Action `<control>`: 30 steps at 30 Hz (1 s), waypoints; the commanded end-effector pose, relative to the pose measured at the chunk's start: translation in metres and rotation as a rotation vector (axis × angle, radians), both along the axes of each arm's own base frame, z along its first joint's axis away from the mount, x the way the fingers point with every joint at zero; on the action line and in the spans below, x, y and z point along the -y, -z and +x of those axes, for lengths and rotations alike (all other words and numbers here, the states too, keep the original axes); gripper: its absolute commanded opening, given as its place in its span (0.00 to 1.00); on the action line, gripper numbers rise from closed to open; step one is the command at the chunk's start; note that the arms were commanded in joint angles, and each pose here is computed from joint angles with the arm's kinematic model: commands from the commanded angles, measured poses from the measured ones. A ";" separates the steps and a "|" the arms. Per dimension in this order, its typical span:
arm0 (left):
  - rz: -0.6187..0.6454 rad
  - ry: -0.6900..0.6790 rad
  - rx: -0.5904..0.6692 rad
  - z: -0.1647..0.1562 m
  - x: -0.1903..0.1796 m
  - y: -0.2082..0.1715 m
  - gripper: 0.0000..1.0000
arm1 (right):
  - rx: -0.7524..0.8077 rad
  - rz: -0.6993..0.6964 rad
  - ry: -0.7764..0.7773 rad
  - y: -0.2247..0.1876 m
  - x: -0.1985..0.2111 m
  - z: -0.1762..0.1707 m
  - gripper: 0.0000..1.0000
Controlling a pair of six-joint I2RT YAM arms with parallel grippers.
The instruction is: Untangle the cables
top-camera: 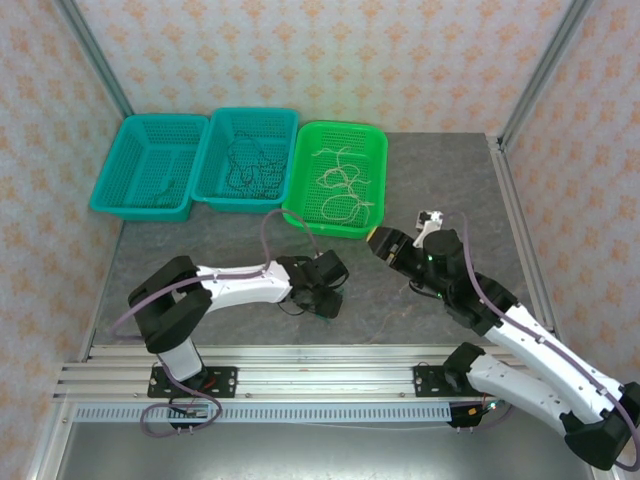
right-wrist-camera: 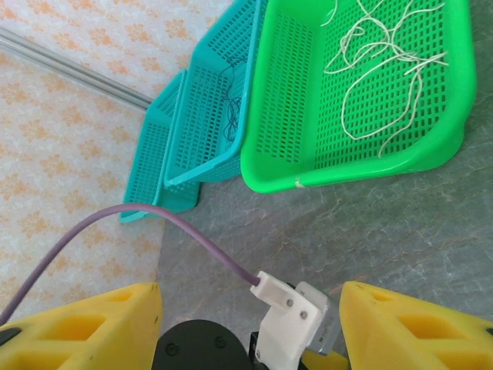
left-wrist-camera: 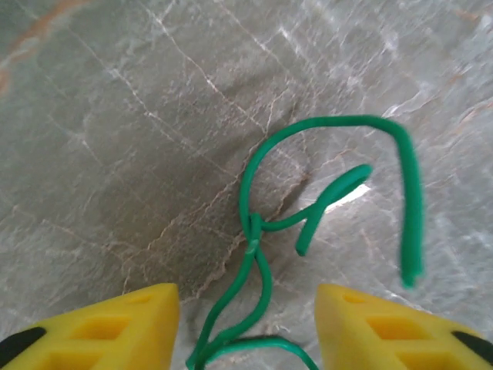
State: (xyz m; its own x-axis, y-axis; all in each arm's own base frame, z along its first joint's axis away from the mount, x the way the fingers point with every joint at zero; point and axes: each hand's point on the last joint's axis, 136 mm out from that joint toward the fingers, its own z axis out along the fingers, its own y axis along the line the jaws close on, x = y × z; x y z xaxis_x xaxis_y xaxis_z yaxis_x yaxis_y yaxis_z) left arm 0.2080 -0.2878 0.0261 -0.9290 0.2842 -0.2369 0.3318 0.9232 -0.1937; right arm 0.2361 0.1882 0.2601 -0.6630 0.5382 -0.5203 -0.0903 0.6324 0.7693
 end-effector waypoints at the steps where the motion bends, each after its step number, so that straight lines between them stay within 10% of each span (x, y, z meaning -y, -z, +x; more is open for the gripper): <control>1: 0.017 0.039 0.030 0.005 0.004 -0.003 0.42 | 0.011 -0.032 0.005 -0.002 0.005 -0.003 0.62; 9: 0.025 0.041 0.037 0.004 -0.001 -0.001 0.03 | -0.069 -0.328 -0.169 0.015 0.011 -0.027 0.63; 17: -0.162 -0.103 0.140 0.048 -0.026 -0.083 0.00 | -0.139 -0.469 -0.398 -0.003 -0.007 -0.041 0.62; 30: -0.258 -0.835 0.470 0.217 -0.274 -0.243 0.00 | 0.135 -0.249 -0.260 -0.100 -0.043 0.015 0.65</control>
